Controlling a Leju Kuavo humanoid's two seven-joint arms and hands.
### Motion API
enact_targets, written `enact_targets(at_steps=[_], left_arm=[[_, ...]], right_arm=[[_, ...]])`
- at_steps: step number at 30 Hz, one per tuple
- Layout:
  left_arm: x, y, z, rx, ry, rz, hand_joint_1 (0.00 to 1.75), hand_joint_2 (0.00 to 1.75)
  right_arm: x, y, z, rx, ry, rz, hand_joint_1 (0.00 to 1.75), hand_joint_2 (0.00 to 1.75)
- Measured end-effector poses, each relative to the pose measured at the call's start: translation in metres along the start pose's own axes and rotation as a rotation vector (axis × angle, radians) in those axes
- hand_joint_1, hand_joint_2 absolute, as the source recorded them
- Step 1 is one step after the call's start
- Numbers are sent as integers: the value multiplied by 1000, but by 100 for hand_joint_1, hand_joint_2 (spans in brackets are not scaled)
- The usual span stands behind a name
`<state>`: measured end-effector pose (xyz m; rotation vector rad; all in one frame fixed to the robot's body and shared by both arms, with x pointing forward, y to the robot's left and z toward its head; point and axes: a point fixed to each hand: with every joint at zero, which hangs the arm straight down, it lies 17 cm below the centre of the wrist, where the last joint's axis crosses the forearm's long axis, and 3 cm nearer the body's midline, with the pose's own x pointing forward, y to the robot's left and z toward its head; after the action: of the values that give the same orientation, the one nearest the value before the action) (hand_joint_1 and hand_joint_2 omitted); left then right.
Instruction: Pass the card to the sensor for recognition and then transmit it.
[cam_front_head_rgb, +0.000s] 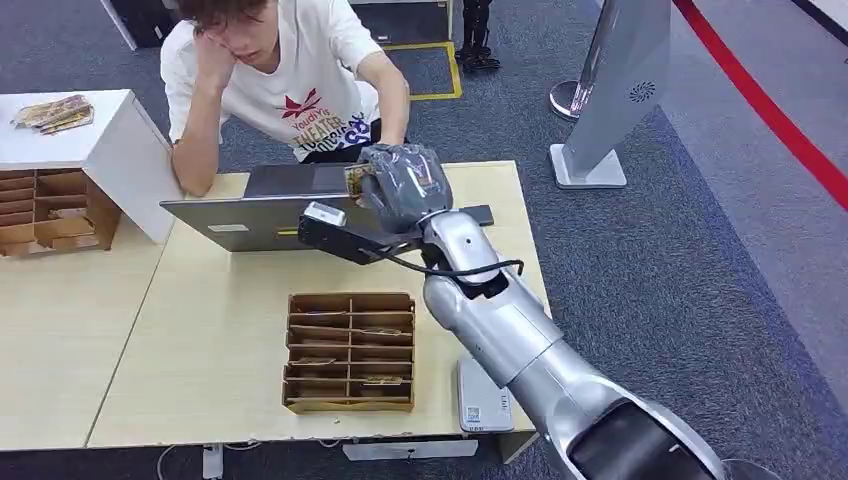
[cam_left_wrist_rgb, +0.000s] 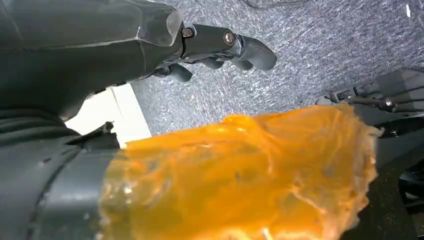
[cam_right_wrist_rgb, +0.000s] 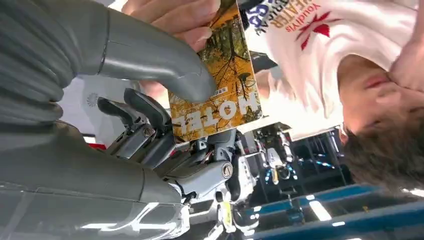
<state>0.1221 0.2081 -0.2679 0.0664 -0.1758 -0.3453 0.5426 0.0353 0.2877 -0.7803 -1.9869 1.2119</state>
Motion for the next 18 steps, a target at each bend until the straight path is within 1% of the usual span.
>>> enact_targets(at_steps=[5,8,9,11,12,15,18], left_arm=[[0,0,0,-2,3,9,0,0],[0,0,0,-2,3,25,0,0],[0,0,0,-1,4,32,0,0],[-1,0,0,0,4,47,0,0],[-1,0,0,3,5,58,0,0],[-5,0,-1,8,1,90,0,0],[-10,0,-1,13,-1,116,0,0]], right_arm=[[-5,14,3,44,12,-4,0,175],[-4,23,7,67,1,-37,0,175],[0,28,10,77,-10,-67,0,0],[12,38,18,102,-32,-165,0,0],[22,42,23,118,-47,-238,0,175],[62,47,44,134,-112,-461,0,175],[102,38,65,101,-179,-573,0,175]])
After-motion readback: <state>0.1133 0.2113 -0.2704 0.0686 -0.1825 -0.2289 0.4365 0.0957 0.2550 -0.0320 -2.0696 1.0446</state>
